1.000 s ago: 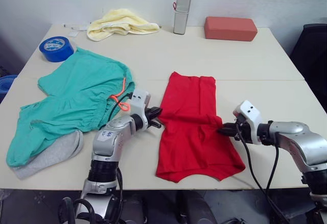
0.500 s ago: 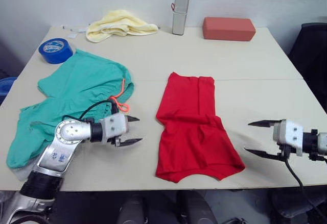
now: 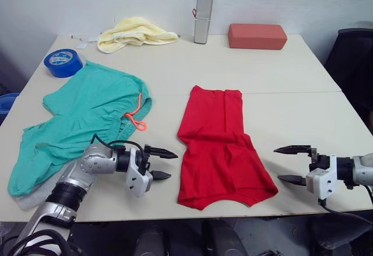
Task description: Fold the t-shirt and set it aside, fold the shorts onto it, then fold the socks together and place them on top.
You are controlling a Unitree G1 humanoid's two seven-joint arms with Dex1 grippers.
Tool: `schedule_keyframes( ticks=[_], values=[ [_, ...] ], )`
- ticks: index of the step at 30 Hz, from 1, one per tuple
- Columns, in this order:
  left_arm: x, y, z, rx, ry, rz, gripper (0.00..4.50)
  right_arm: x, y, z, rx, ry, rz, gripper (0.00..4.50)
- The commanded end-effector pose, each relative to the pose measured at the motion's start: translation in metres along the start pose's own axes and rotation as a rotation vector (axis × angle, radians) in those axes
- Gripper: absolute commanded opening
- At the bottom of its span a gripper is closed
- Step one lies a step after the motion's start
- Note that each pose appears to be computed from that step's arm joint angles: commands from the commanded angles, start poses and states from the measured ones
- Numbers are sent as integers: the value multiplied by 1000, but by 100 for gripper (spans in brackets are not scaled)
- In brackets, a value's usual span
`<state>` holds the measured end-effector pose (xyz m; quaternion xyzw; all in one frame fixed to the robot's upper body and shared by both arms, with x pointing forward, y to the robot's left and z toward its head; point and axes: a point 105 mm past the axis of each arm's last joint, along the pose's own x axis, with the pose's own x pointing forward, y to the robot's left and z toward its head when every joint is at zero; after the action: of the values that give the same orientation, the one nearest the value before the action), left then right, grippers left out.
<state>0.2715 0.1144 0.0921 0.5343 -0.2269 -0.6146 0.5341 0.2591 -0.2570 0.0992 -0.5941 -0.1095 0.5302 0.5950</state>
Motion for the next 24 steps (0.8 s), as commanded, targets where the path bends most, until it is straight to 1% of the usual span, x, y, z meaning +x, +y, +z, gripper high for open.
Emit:
schedule_keyframes(
  ticks=[1,5,8,12,15,20,23,24],
  values=[
    [12,-20,3,-11,-34,-79,350,22,12,17,-23,-106,34,448],
    [22,-24,6,-21,-55,-87,350,33,14,23,-22,-147,27,448],
    [34,-23,9,-43,-73,-77,350,39,15,25,-15,-167,18,448],
    [51,-18,16,-92,-114,-53,350,43,15,36,-19,-218,-1,448],
    [56,-22,20,-107,-128,-65,351,43,15,40,-10,-232,-7,386],
    [62,-34,24,-156,-138,-87,351,44,15,44,7,-239,-16,211],
    [63,-38,26,-196,-143,-93,286,43,14,45,17,-237,-26,102],
    [63,-39,27,-208,-145,-95,254,43,13,46,20,-237,-28,66]
  ],
)
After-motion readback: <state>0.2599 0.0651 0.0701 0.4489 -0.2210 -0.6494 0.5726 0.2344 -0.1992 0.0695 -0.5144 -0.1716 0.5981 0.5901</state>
